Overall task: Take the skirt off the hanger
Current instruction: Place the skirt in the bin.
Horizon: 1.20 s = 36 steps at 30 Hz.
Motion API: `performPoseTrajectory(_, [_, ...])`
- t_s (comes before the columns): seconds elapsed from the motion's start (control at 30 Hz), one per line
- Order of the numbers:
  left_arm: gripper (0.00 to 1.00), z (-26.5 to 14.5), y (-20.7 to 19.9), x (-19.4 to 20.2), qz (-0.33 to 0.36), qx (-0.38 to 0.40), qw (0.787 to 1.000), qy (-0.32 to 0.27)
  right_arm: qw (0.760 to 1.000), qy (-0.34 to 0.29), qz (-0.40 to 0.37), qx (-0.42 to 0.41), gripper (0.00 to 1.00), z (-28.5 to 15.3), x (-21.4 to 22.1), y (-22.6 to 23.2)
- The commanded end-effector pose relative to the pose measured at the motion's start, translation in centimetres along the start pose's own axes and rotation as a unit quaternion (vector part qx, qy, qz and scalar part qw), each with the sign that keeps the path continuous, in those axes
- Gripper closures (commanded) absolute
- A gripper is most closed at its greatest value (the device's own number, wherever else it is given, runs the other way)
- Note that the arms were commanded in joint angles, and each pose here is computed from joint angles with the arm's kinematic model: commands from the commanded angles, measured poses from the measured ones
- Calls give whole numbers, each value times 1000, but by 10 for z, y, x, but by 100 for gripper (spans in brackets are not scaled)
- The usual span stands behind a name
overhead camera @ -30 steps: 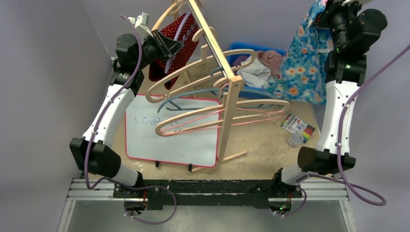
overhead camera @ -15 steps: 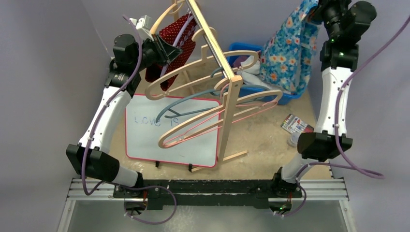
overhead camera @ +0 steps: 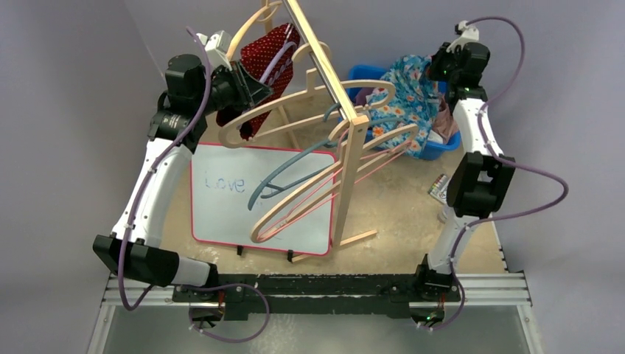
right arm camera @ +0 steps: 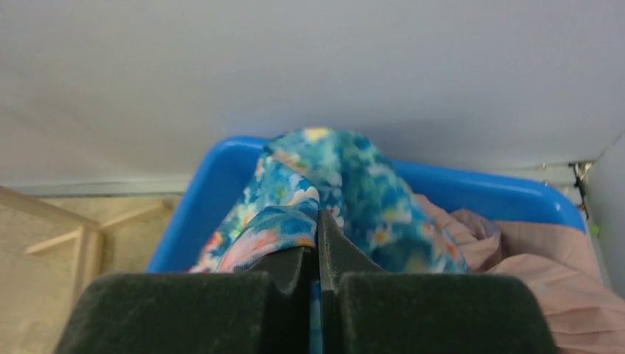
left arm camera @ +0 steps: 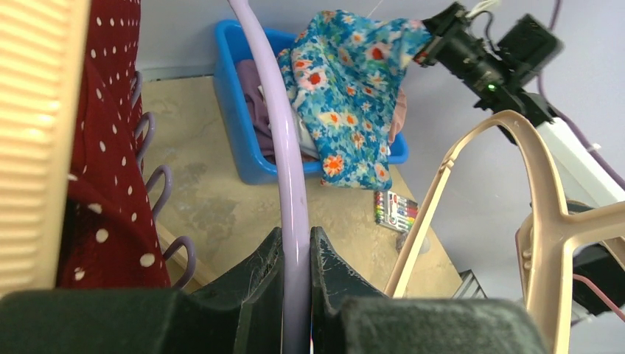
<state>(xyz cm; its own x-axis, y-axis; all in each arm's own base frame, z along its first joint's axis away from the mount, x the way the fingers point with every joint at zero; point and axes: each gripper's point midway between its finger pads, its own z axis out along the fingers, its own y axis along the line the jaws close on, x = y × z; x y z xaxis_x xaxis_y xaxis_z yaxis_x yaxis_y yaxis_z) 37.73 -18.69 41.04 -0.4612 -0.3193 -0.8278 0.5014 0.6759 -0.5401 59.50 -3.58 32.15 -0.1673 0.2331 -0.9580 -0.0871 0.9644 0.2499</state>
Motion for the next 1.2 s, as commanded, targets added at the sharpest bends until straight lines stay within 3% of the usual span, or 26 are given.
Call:
performPoseTrajectory(0.0, [100,-21,-24,-25,21,20,999,-39,999,24,-15,32,100,25,22,-19])
performPoseTrajectory(0.07, [100,-22,-27,-25,16,26,999,-40,997,67,-15,41,100,37,43,-26])
performPoseTrajectory(0.17, [100,-25,-28,-25,16,24,999,-42,987,146,1,71,88,39,77,-36])
performPoseTrajectory(0.3, [100,-22,-26,-16,5,29,999,-24,969,215,1,125,39,7,72,-44])
performPoseTrajectory(0.4, [100,-22,-24,-12,6,25,999,-19,965,191,-23,178,13,-36,30,-49])
performPoseTrajectory(0.47, [100,-24,-23,-12,11,22,1000,-19,966,174,-36,186,3,-60,13,-45])
performPoseTrajectory(0.6, [100,-24,-19,-11,13,8,1000,-17,959,159,-56,228,1,-102,-2,-47])
performPoseTrajectory(0.73, [100,-25,-13,-1,11,-1,1000,-2,964,152,-72,205,1,-115,9,-11])
performPoseTrajectory(0.93, [100,-30,-13,3,13,-5,1000,1,980,183,-47,55,2,-97,78,53])
performPoseTrajectory(1.17, [100,-39,-20,7,13,3,1000,0,975,214,-37,54,10,-66,128,50])
